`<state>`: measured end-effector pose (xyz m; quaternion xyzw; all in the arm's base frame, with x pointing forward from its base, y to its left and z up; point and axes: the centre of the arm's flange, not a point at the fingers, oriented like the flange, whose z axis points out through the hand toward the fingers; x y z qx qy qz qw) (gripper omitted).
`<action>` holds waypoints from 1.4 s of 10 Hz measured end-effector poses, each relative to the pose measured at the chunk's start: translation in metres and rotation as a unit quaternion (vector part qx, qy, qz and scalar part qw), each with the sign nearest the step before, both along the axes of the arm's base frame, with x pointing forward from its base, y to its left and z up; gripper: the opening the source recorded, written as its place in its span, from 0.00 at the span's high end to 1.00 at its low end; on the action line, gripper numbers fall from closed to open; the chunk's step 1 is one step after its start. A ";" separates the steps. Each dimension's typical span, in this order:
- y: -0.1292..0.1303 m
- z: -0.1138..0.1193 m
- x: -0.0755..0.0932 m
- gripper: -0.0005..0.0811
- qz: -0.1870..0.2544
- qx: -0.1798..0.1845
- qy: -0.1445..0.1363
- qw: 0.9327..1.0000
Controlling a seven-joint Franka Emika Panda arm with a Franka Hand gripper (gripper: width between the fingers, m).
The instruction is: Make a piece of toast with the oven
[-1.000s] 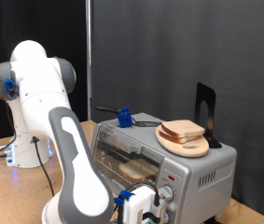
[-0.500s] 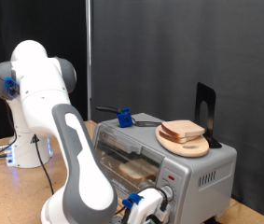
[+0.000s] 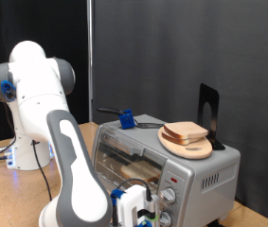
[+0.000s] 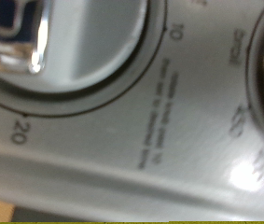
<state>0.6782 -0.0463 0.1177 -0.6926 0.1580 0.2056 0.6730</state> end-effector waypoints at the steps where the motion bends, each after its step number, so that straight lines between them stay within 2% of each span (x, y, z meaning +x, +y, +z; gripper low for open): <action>1: 0.000 -0.002 -0.002 0.99 0.000 -0.001 0.026 1.000; 2: 0.000 0.000 -0.002 0.99 0.005 -0.010 0.093 0.996; 3: 0.000 0.001 -0.003 0.99 0.008 -0.015 0.138 0.990; 4: 0.000 0.001 -0.003 0.99 0.007 -0.013 0.117 0.993; 5: 0.000 0.000 -0.003 0.99 0.007 -0.014 0.124 0.992; 7: 0.000 0.001 -0.003 0.99 0.007 -0.018 0.190 0.982; 9: 0.000 0.002 -0.003 0.99 0.008 -0.022 0.244 0.970; 12: 0.001 0.003 -0.005 0.99 0.016 -0.025 0.303 0.953; 14: 0.005 0.001 -0.010 0.99 0.033 -0.026 0.327 0.944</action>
